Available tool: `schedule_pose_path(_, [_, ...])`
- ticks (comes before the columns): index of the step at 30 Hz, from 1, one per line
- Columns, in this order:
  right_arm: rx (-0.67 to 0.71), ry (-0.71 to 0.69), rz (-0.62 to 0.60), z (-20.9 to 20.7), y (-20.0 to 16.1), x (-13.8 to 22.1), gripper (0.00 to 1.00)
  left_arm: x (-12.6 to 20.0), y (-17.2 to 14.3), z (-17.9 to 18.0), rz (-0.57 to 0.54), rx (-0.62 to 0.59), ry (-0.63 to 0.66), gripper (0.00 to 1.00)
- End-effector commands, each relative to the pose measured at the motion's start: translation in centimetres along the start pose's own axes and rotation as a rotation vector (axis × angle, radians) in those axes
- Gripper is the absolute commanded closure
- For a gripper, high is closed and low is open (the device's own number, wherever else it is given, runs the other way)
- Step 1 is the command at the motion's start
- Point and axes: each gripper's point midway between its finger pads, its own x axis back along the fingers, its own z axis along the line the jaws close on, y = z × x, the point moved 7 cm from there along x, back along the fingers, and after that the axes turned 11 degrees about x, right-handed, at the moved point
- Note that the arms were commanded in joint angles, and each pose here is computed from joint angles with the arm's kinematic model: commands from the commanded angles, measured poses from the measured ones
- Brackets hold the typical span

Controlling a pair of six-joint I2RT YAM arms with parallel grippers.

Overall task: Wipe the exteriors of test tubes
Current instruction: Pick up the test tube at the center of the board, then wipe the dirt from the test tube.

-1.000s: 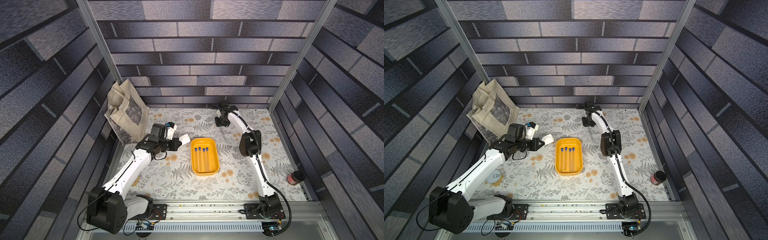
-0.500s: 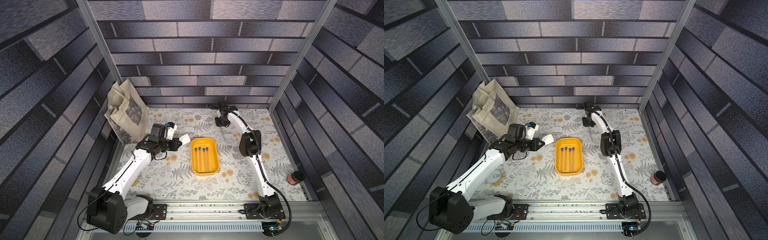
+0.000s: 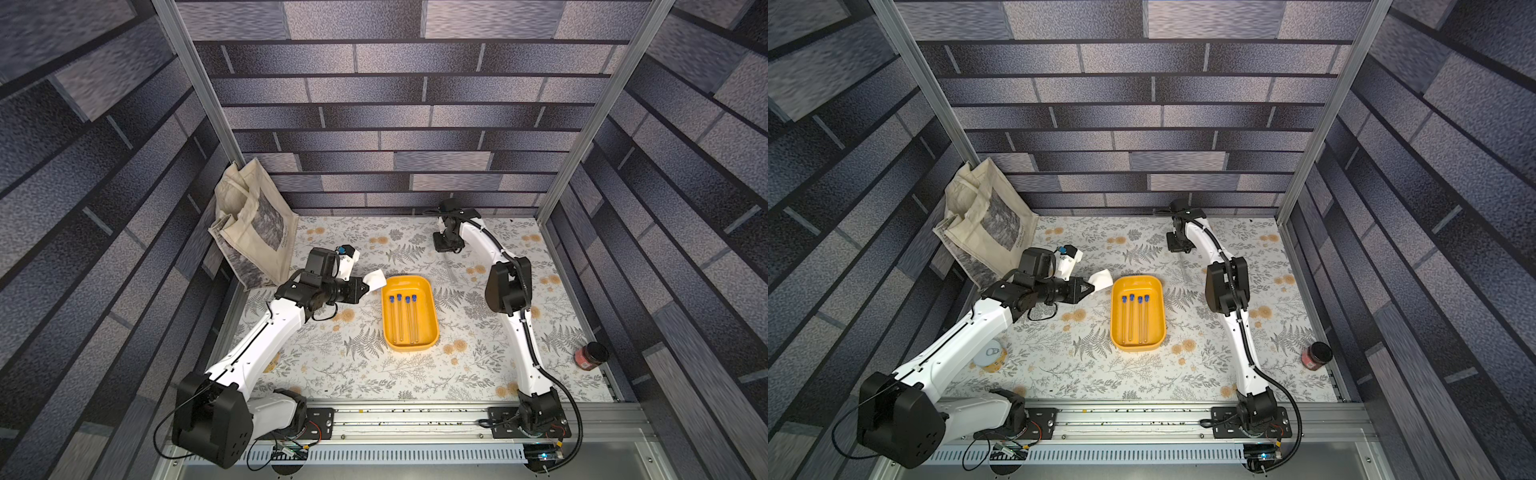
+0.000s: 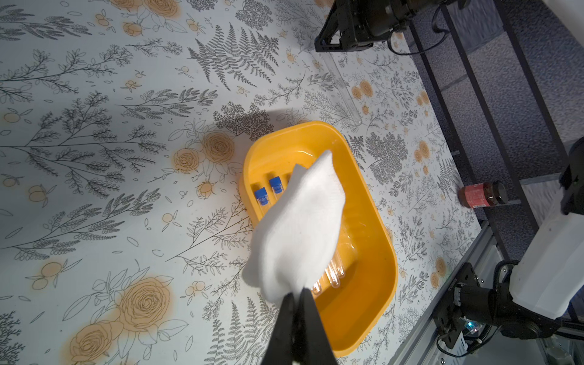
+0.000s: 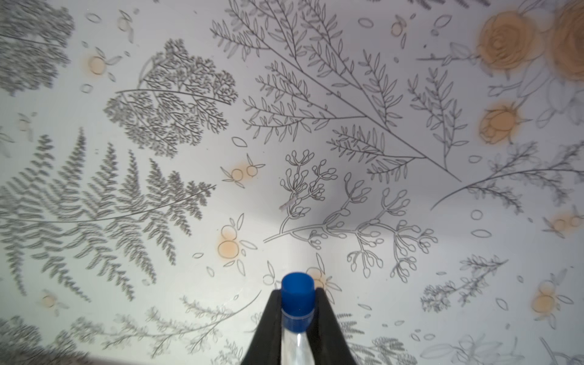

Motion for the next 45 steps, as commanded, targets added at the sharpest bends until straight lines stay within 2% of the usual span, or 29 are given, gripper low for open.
schedule_pose_path(1, [-0.044, 0.064, -0.121, 0.9, 1.3, 5.1, 0.86, -0.7, 0.5, -1.1, 0.003, -0.027, -0.029, 0.93])
schedule_pose_path(7, [-0.102, 0.203, -0.28, 3.1, 1.4, 9.8, 0.85, -2.3, 0.4, -3.0, 0.05, -0.078, -0.07, 0.93])
schedule_pose_path(14, [-0.097, 0.365, -0.477, 7.1, 0.8, 14.4, 0.84, -3.6, 0.3, -4.2, 0.078, -0.104, -0.11, 0.93])
schedule_pose_path(23, [-0.116, 0.48, -0.639, 10.2, -2.1, 16.0, 0.84, -4.7, -0.3, -5.6, 0.123, -0.133, -0.163, 0.93])
schedule_pose_path(34, [-0.165, 0.527, -0.681, 10.6, -6.0, 16.0, 0.84, -6.6, -1.9, -7.2, 0.199, -0.182, -0.222, 0.93])
schedule_pose_path(42, [-0.2, 0.554, -0.691, 10.4, -8.7, 17.3, 0.84, -7.4, -2.7, -6.8, 0.221, -0.182, -0.197, 0.93])
schedule_pose_path(45, [-0.216, 0.558, -0.647, 10.3, -10.3, 16.5, 0.84, -7.6, -2.8, -7.0, 0.241, -0.184, -0.193, 0.93])
